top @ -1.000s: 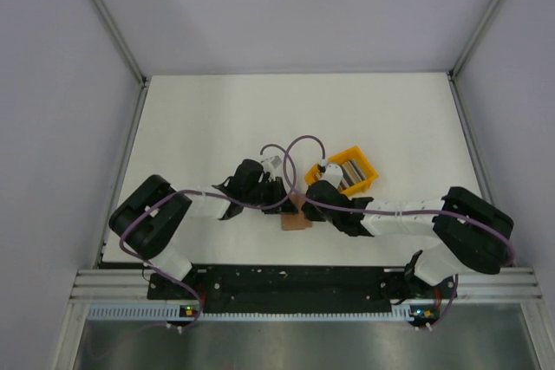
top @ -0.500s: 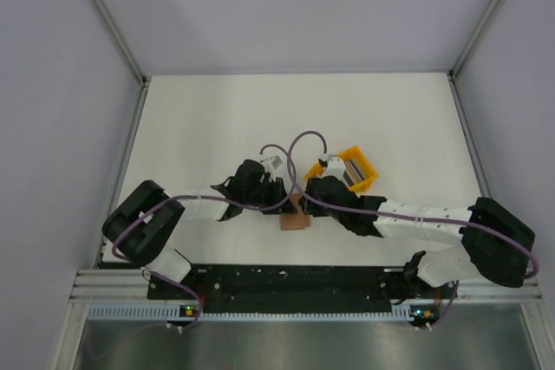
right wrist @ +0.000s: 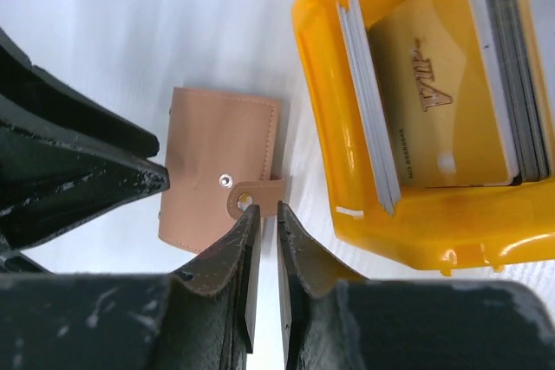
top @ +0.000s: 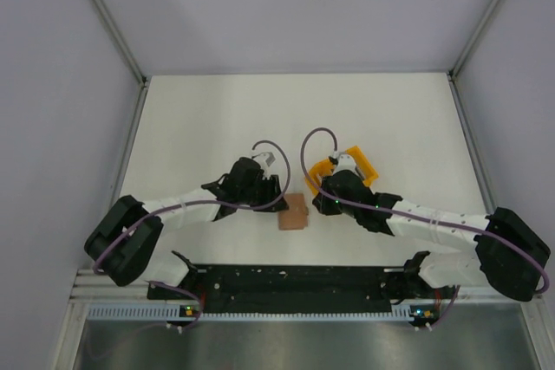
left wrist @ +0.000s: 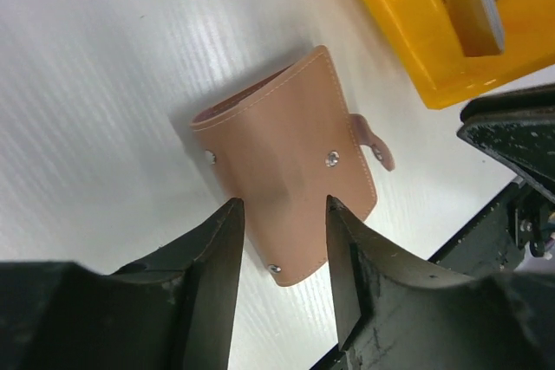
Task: Put the credit cards into the card holder
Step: Close the card holder at the center of the board.
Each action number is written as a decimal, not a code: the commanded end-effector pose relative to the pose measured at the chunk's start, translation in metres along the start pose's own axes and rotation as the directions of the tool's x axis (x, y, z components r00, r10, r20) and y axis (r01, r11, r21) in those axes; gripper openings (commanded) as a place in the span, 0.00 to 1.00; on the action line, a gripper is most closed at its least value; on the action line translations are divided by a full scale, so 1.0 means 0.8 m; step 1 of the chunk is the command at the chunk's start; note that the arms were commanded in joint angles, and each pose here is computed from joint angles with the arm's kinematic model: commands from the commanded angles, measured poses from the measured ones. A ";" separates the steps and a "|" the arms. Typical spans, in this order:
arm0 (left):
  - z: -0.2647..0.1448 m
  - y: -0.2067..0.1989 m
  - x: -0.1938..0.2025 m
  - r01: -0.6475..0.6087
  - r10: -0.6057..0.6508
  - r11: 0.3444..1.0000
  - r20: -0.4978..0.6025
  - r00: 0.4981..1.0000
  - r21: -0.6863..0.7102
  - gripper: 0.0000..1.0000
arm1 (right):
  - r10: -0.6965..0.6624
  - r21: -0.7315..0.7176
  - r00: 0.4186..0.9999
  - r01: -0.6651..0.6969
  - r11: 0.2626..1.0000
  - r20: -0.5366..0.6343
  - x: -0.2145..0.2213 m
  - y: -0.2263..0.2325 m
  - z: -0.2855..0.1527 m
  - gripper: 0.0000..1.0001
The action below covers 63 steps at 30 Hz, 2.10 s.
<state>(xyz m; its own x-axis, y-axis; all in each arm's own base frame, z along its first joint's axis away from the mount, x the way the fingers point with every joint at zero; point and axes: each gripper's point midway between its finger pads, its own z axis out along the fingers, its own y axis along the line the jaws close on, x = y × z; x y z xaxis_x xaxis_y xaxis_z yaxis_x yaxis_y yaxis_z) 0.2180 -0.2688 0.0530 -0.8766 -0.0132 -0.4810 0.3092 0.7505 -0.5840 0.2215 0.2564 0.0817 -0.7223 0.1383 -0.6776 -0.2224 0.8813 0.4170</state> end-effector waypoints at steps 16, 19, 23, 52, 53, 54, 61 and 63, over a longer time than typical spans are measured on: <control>0.018 0.029 0.013 -0.037 0.035 0.997 -0.033 0.999 -0.067 0.56 | -0.068 -0.079 0.991 0.059 0.995 -0.117 0.027 0.013 0.027 0.08; 0.021 0.033 0.019 -0.041 0.038 0.997 -0.055 0.998 -0.069 0.50 | -0.068 -0.085 0.991 0.058 0.995 -0.116 0.025 0.013 0.030 0.08; 0.024 0.034 0.024 -0.046 0.041 0.997 -0.072 0.997 -0.061 0.48 | -0.071 -0.093 0.991 0.061 0.994 -0.116 0.022 0.015 0.032 0.08; 0.018 0.031 0.042 -0.127 0.126 0.992 -0.105 0.986 -0.004 0.52 | -0.066 -0.147 0.985 0.042 0.988 -0.161 0.040 0.022 0.034 0.08; 0.019 0.032 0.043 -0.125 0.123 0.992 -0.107 0.987 -0.007 0.53 | -0.069 -0.147 0.985 0.045 0.988 -0.161 0.039 0.022 0.034 0.08; 0.018 0.030 0.041 -0.125 0.123 0.992 -0.103 0.987 -0.005 0.53 | -0.070 -0.146 0.985 0.047 0.988 -0.160 0.038 0.023 0.035 0.08; 0.017 0.021 0.035 -0.134 0.136 0.991 -0.089 0.987 0.026 0.53 | -0.075 -0.151 0.983 0.050 0.987 -0.166 0.037 0.028 0.040 0.08; 0.017 0.019 0.036 -0.136 0.139 0.990 -0.092 0.986 0.036 0.51 | -0.077 -0.160 0.983 0.050 0.986 -0.169 0.037 0.030 0.042 0.08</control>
<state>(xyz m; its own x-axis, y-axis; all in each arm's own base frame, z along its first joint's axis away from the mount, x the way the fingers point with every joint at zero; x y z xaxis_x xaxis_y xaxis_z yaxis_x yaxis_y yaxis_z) 0.2159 -0.2729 0.0314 -0.8422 0.1150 -0.5267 0.4370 0.7178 -0.5421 0.2017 0.2821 0.0348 -0.8254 -0.0299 -0.5637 -0.3377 0.8263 0.4507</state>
